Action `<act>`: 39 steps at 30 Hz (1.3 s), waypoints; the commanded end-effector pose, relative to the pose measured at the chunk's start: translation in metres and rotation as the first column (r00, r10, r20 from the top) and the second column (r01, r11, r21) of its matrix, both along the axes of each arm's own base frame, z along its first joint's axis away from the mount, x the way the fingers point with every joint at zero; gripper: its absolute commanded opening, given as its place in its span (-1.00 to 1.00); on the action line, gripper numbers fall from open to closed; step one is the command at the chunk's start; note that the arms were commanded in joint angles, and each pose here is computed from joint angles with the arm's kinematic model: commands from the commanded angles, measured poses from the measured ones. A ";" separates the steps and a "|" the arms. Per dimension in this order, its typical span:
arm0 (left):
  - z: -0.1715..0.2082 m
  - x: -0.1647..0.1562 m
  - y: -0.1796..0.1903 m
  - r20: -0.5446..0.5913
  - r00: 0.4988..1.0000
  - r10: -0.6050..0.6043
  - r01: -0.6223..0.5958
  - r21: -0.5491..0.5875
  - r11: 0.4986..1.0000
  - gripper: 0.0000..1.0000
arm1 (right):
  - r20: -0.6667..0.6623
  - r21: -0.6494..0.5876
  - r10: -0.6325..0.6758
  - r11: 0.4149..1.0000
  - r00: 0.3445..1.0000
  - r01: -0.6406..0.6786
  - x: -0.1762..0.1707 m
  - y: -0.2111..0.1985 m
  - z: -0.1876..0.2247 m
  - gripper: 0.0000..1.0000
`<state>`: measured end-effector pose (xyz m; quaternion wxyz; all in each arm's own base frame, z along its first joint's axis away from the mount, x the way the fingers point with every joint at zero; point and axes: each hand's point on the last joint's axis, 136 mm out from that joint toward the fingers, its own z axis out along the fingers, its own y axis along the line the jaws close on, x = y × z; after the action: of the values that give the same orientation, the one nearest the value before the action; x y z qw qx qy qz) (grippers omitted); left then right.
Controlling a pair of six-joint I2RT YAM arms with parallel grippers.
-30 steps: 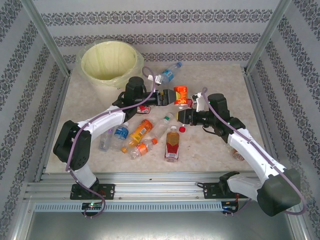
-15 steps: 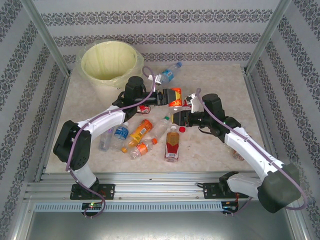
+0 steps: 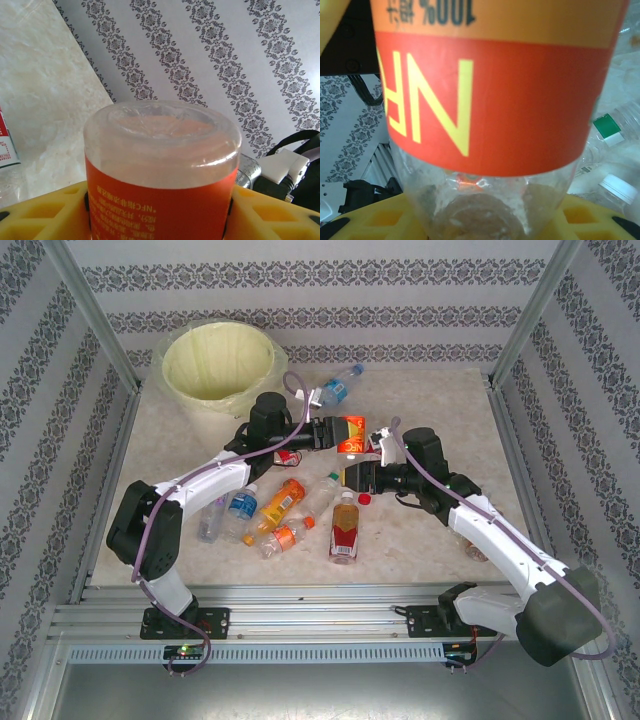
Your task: Put the plastic bottles in the bin
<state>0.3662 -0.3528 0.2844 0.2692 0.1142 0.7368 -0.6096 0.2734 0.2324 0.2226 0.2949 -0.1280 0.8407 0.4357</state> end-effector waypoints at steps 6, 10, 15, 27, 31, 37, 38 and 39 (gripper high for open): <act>0.044 -0.013 -0.004 0.128 0.990 -0.057 0.060 -0.018 0.998 0.11 | 0.063 -0.011 -0.046 0.999 0.997 0.047 0.005 -0.006 0.013 0.42; 0.045 -0.006 0.002 0.135 0.990 -0.038 0.034 0.030 0.999 0.08 | 0.086 0.021 -0.066 0.998 0.994 0.065 0.002 -0.013 0.024 0.75; 0.050 0.007 0.017 0.170 0.985 0.004 -0.027 0.136 0.990 0.08 | 0.154 0.069 -0.110 0.993 0.982 0.100 -0.004 -0.027 0.050 0.96; 0.088 0.053 0.070 0.326 0.936 0.135 -0.270 0.415 0.869 0.07 | 0.312 0.156 -0.218 0.972 0.924 0.177 -0.017 -0.059 0.119 0.96; 0.103 0.071 0.089 0.379 0.911 0.164 -0.347 0.488 0.801 0.08 | 0.338 0.154 -0.234 0.969 0.912 0.192 -0.022 -0.064 0.130 0.96; 0.125 0.100 0.119 0.464 0.860 0.213 -0.467 0.544 0.697 0.07 | 0.331 0.132 -0.245 0.968 0.911 0.212 -0.025 -0.068 0.128 0.96; 0.127 0.104 0.124 0.474 0.852 0.223 -0.483 0.548 0.683 0.07 | 0.330 0.130 -0.247 0.968 0.911 0.215 -0.025 -0.069 0.127 0.96; 0.131 0.109 0.131 0.487 0.840 0.239 -0.506 0.547 0.666 0.07 | 0.327 0.129 -0.250 0.967 0.911 0.219 -0.025 -0.069 0.126 0.96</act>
<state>0.4698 -0.2529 0.4277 0.4777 0.1671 0.8171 -0.2760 0.2480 0.1692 0.3460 0.4830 -0.0911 0.7631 0.4196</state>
